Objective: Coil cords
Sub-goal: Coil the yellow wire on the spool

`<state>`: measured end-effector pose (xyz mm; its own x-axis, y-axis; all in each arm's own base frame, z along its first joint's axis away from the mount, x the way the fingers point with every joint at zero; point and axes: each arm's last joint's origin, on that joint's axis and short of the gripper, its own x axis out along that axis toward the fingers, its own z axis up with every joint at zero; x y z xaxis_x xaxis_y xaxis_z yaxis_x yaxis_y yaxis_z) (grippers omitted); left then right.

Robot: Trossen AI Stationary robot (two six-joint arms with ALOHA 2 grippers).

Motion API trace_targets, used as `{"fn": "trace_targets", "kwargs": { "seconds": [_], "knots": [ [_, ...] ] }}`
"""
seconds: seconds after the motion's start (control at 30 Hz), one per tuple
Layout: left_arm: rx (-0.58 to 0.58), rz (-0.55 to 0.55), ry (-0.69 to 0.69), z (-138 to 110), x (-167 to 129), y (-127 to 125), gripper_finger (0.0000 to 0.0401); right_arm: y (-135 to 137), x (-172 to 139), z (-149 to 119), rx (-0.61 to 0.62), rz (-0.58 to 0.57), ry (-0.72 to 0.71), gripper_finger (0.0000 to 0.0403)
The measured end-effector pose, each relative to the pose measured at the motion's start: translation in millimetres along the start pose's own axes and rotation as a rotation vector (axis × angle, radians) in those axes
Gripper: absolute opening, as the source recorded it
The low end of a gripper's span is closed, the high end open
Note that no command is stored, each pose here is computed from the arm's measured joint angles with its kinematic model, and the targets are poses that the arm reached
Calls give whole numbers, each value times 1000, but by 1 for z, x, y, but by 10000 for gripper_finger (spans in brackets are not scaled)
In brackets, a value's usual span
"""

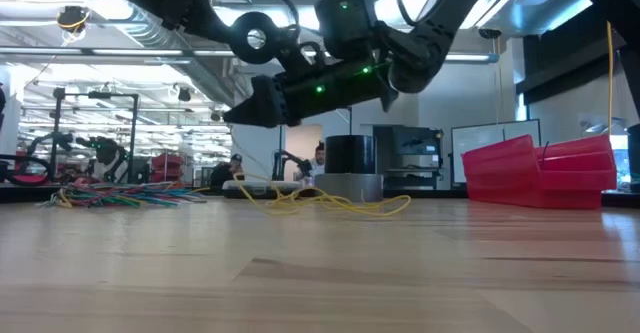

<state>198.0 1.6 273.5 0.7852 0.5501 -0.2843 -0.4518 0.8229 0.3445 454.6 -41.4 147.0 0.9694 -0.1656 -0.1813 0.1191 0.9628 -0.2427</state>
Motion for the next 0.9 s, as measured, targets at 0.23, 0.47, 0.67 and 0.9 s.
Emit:
{"fn": "trace_targets", "kwargs": {
  "seconds": [0.23,0.47,0.67,0.9],
  "knots": [
    [-9,-26,-10,1,-3,-5,0,-1,-2,0,-41,-9,49,10],
    [15,-6,-13,1,-6,-7,0,-14,-25,30,-151,-112,214,14],
    [57,-3,17,-2,-6,-7,0,-22,-51,44,-180,-187,252,12],
    [125,-4,28,-3,-5,-7,0,-34,-83,51,-145,-264,252,8]
  ]
}}
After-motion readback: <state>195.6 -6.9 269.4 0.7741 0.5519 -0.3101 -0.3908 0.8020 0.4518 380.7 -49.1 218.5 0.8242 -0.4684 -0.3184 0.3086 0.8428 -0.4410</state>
